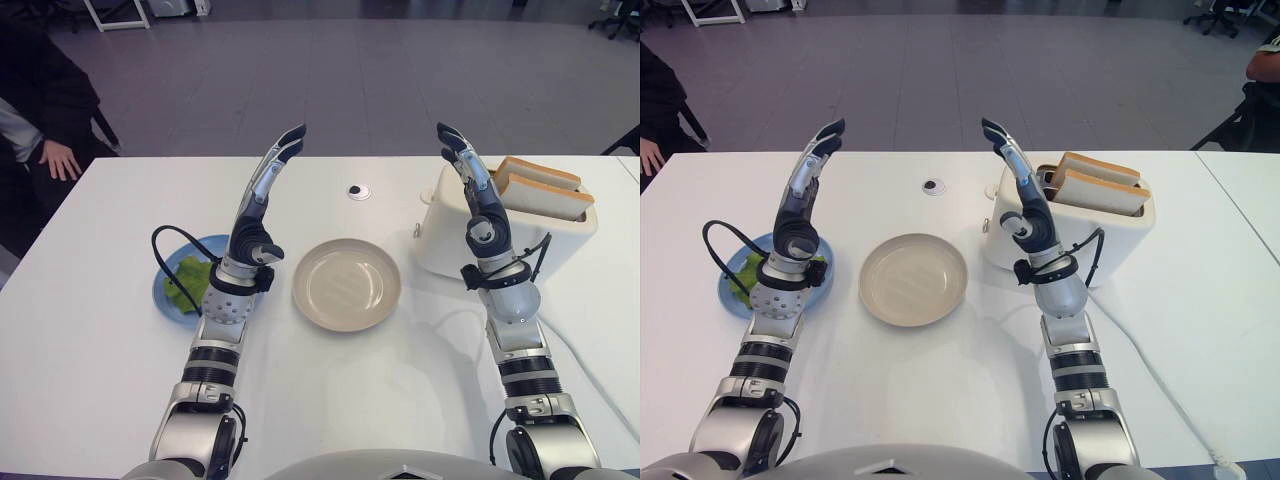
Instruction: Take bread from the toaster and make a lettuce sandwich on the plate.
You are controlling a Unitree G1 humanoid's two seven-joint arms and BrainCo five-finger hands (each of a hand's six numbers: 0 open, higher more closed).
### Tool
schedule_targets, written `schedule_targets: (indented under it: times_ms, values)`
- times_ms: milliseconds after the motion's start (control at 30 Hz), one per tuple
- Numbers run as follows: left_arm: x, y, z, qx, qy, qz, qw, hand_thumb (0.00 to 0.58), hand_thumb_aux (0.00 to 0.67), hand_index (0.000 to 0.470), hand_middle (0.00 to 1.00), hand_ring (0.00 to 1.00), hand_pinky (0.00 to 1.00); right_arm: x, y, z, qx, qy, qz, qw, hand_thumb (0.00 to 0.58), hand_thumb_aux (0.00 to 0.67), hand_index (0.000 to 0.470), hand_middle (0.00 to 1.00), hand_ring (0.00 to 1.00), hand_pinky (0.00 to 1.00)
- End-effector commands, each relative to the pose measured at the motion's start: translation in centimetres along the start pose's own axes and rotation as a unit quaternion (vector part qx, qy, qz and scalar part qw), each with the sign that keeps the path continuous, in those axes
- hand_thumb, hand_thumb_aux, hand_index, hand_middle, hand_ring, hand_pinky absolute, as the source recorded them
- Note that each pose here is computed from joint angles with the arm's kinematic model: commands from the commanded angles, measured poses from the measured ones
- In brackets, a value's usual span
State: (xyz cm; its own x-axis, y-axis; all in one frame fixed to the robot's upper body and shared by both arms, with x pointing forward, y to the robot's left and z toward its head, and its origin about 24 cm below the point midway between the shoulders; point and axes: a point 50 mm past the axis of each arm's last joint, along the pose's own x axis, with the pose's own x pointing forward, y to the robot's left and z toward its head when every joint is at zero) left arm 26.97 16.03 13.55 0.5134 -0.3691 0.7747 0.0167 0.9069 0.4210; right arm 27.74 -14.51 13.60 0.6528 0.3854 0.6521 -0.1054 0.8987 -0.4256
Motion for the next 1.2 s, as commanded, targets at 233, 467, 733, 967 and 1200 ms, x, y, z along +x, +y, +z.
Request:
schedule_targets:
  times_ms: [233, 467, 733, 967, 1200]
  values:
    - [0.0, 0.2, -0.1, 0.008, 0.0, -0.008, 1.0, 0.0, 0.0, 0.0, 0.0, 0.0, 0.0, 0.2, -0.4, 0.1, -0.01, -0.005, -0.003, 1.0, 0.0, 0.0, 0.0, 0.0, 0.0, 0.0]
    - [-0.1, 0.2, -0.1, 0.008, 0.0, -0.01, 1.0, 0.0, 0.0, 0.0, 0.0, 0.0, 0.0, 0.1, -0.4, 0.1, -0.013, -0.005, -0.002, 1.0, 0.0, 0.0, 0.0, 0.0, 0.0, 0.0]
    - [-0.1, 0.2, -0.1, 0.012, 0.001, -0.01, 1.0, 0.0, 0.0, 0.0, 0.0, 0.0, 0.0, -0.7, -8.4, -0.2, -0.339, 0.043, -0.017, 0.94, 0.0, 0.0, 0.0, 0.0, 0.0, 0.0]
    - [-0.1, 0.1, -0.2, 0.012, 0.003, -0.012, 1.0, 0.0, 0.0, 0.0, 0.0, 0.0, 0.0, -3.4, -13.3, -3.2, -0.473, 0.156, 0.016, 0.867, 0.0, 0.0, 0.0, 0.0, 0.0, 0.0]
    - [0.0, 0.1, -0.3, 0.013, 0.003, -0.015, 1.0, 0.0, 0.0, 0.0, 0.0, 0.0, 0.0, -4.8, -13.1, -5.6, -0.479, 0.205, 0.071, 0.851, 0.493, 0.41, 0.288, 0.0, 0.0, 0.0]
